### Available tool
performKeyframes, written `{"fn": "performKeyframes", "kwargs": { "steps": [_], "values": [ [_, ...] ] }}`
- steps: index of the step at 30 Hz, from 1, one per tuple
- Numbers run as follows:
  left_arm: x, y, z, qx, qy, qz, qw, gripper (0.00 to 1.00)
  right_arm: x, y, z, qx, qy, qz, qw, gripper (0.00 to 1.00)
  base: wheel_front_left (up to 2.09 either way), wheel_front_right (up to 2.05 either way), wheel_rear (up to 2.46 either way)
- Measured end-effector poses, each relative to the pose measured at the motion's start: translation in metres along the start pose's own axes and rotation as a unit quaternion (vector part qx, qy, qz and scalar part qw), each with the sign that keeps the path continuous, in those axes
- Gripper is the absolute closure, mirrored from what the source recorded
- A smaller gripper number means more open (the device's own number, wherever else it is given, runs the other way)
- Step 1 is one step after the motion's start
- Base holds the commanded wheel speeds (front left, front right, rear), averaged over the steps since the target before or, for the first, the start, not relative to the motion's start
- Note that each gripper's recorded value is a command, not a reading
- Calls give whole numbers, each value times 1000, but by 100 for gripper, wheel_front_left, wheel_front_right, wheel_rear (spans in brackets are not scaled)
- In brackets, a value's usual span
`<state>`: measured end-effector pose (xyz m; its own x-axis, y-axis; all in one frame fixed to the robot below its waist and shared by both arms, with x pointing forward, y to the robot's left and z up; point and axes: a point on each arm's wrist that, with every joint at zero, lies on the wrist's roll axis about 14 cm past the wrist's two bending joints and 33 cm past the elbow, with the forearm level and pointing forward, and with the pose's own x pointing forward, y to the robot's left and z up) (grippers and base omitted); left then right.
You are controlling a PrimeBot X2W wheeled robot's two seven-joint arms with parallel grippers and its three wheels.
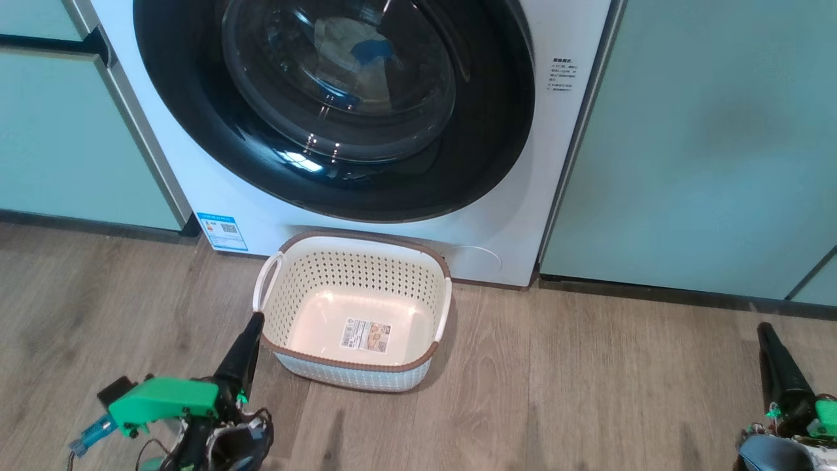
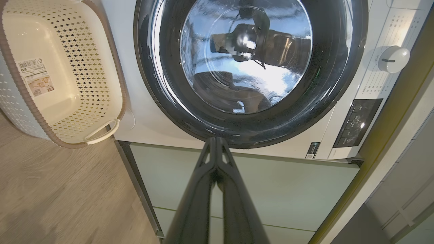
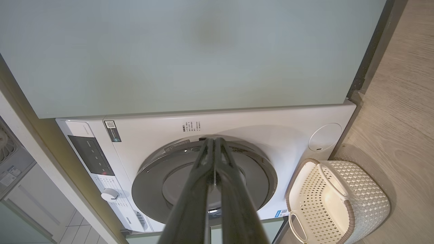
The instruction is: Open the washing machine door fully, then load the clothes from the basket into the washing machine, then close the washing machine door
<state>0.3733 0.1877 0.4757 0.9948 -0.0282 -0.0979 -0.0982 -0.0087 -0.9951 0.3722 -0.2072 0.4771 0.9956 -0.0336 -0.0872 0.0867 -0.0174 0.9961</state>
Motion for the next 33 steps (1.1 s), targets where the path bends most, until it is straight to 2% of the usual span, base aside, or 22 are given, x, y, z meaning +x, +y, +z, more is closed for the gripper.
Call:
{"fn": "performKeyframes", "kwargs": {
  "steps": [33],
  "values": [
    [0, 0, 0, -1, 1, 0, 1000, 100, 0, 0, 0, 2, 1, 0, 1000, 100, 0, 0, 0]
  ]
}}
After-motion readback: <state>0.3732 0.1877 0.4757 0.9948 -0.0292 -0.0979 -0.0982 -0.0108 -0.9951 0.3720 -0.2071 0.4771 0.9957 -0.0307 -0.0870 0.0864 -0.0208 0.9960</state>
